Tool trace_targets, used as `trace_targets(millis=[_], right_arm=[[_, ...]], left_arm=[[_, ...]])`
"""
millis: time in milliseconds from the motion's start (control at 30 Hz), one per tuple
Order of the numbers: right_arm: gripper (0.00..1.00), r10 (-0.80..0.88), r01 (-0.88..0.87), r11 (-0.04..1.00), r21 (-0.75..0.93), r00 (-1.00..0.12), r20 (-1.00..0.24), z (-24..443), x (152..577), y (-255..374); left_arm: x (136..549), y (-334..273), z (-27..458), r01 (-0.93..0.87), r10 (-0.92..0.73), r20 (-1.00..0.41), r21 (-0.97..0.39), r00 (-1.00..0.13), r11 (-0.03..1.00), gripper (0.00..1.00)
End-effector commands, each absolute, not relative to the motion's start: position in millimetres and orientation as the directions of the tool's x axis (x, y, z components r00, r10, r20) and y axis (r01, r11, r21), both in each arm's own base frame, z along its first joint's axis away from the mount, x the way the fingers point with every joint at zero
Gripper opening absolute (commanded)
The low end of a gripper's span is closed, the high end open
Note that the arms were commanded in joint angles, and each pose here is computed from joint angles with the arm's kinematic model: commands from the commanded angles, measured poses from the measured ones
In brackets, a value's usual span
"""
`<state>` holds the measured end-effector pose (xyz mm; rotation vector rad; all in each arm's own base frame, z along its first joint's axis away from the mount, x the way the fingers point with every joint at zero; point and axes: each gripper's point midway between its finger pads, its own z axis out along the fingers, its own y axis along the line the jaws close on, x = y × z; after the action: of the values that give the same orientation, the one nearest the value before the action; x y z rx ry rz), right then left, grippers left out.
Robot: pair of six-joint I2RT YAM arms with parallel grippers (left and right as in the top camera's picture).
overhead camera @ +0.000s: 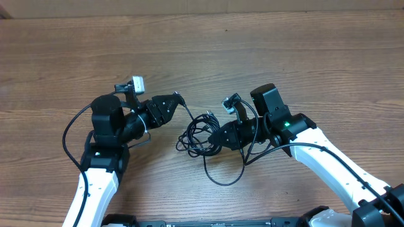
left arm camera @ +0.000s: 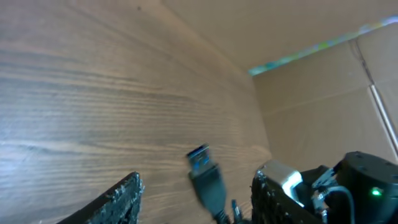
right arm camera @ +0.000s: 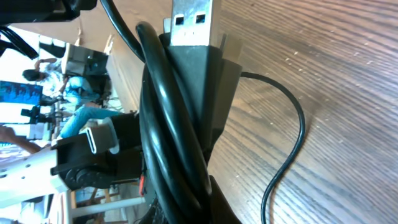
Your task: Untangle cables
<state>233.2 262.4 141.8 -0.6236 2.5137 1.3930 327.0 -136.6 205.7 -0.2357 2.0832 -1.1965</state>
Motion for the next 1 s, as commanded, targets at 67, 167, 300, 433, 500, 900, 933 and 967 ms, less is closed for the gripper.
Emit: trace_targets(millis=[67,167,300,433,500,900,933,967], right_arm=[[0.04,-0.287,-0.495,0.34,0.8,-0.864,-0.413,169.4,223.5,270.8],[0.04,-0.291,-0.493,0.325,0.807,-0.864,-0.411,171.4,221.4,271.5],[0.04,-0.291,-0.493,0.326,0.807,-0.864,-0.41,171.3,221.5,271.4],[0.04,-0.29,-0.493,0.326,0.807,-0.864,-0.41,171.3,221.5,271.4],[0.04,-0.29,-0.492,0.327,0.807,-0.865,-0.409,171.2,221.4,271.4],[0.04,-0.289,-0.49,0.338,0.803,-0.867,-0.407,169.5,222.3,270.6],[0.04,-0.287,-0.491,0.344,0.8,-0.867,-0.408,168.6,223.1,270.3],[0.04,-0.287,-0.491,0.346,0.799,-0.867,-0.408,168.5,223.5,270.3]], left_arm=[[325.7,-156.8,207.1,0.207,-0.441,-0.48,-0.819,-0.759,0.536,0.57],[327.2,-160.1,197.3,0.188,-0.432,-0.459,-0.822,-0.776,0.537,0.44],[329.6,-159.6,195.5,0.18,-0.438,-0.453,-0.825,-0.776,0.535,0.34],[334.3,-160.4,206.8,0.228,-0.442,-0.493,-0.819,-0.749,0.527,0.42],[336.2,-160.7,212.1,0.25,-0.444,-0.511,-0.815,-0.736,0.524,0.47],[333.0,-164.2,214.1,0.267,-0.428,-0.509,-0.819,-0.747,0.508,0.32],[332.8,-164.2,213.5,0.265,-0.428,-0.507,-0.82,-0.748,0.508,0.32],[332.5,-164.2,212.7,0.261,-0.428,-0.504,-0.82,-0.75,0.509,0.32]])
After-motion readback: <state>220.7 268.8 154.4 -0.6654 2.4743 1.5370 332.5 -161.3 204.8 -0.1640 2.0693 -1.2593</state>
